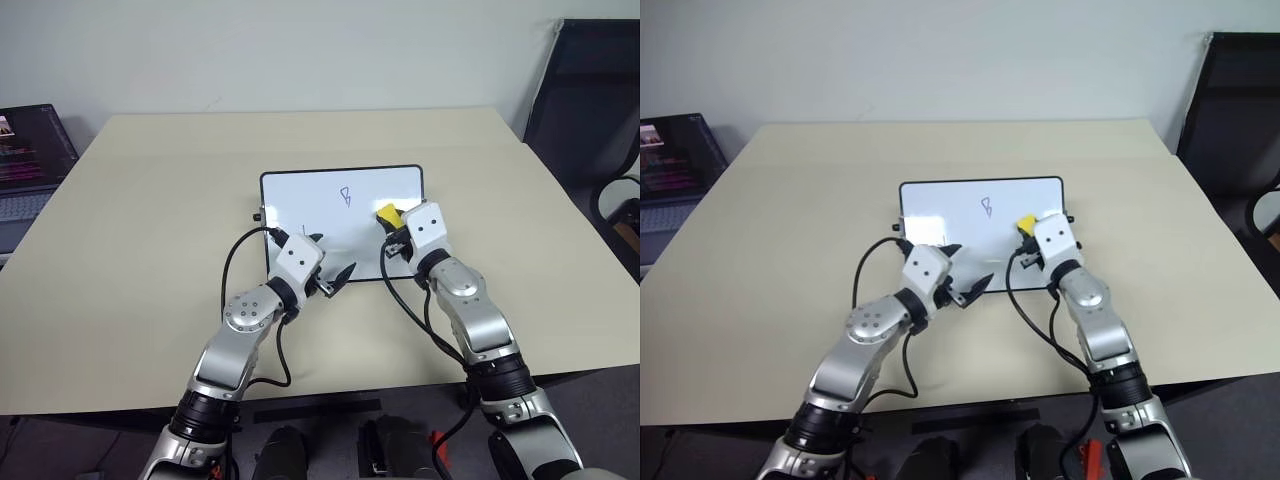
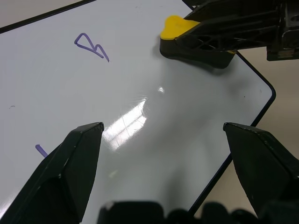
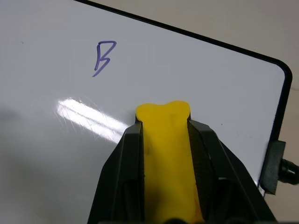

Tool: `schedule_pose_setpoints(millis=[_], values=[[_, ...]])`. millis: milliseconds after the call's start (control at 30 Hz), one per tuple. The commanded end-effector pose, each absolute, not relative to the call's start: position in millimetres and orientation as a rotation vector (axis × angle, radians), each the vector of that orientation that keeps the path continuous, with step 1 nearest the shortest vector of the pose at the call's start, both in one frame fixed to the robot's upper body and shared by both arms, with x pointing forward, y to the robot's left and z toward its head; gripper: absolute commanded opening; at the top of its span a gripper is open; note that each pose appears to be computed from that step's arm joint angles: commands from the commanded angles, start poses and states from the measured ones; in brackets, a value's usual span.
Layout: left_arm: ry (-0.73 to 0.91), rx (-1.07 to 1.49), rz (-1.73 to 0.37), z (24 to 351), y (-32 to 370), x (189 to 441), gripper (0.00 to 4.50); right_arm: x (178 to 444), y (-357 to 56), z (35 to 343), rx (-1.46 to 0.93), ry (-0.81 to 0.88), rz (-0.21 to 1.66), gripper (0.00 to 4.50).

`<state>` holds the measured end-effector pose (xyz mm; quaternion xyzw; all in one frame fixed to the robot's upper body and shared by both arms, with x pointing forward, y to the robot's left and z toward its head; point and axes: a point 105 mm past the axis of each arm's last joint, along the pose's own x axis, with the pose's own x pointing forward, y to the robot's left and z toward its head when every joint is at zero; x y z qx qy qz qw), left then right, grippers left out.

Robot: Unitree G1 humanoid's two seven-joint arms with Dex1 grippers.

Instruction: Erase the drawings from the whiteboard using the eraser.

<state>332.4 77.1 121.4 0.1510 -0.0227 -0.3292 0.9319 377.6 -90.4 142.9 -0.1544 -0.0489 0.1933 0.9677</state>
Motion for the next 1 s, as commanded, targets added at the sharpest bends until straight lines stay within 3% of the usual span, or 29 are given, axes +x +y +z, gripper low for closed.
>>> schedule_pose_setpoints(millis=[33,267,433,800,1000], values=[[-0.113,0.311,-0.675,136.1,72.7,328.0,4.5,372.1,-112.5,141.1,-0.311,-0.063,0.318,1.01],[-0.099,0.307,-0.686,129.4,69.6,321.4,4.5,351.4,-135.6,114.1,-0.27,0.05,0.272,1.01],[-0.096,0.298,-0.679,128.0,69.5,319.6,4.5,348.7,-144.6,114.6,-0.296,0.043,0.257,1.01],[-0.149,0.318,-0.611,140.8,76.7,328.6,4.5,358.5,-122.2,175.9,-0.222,-0.252,0.313,1.01],[-0.165,0.286,-0.57,143.6,78.8,328.9,4.5,357.3,-110.9,178.3,-0.181,-0.278,0.356,1.01]])
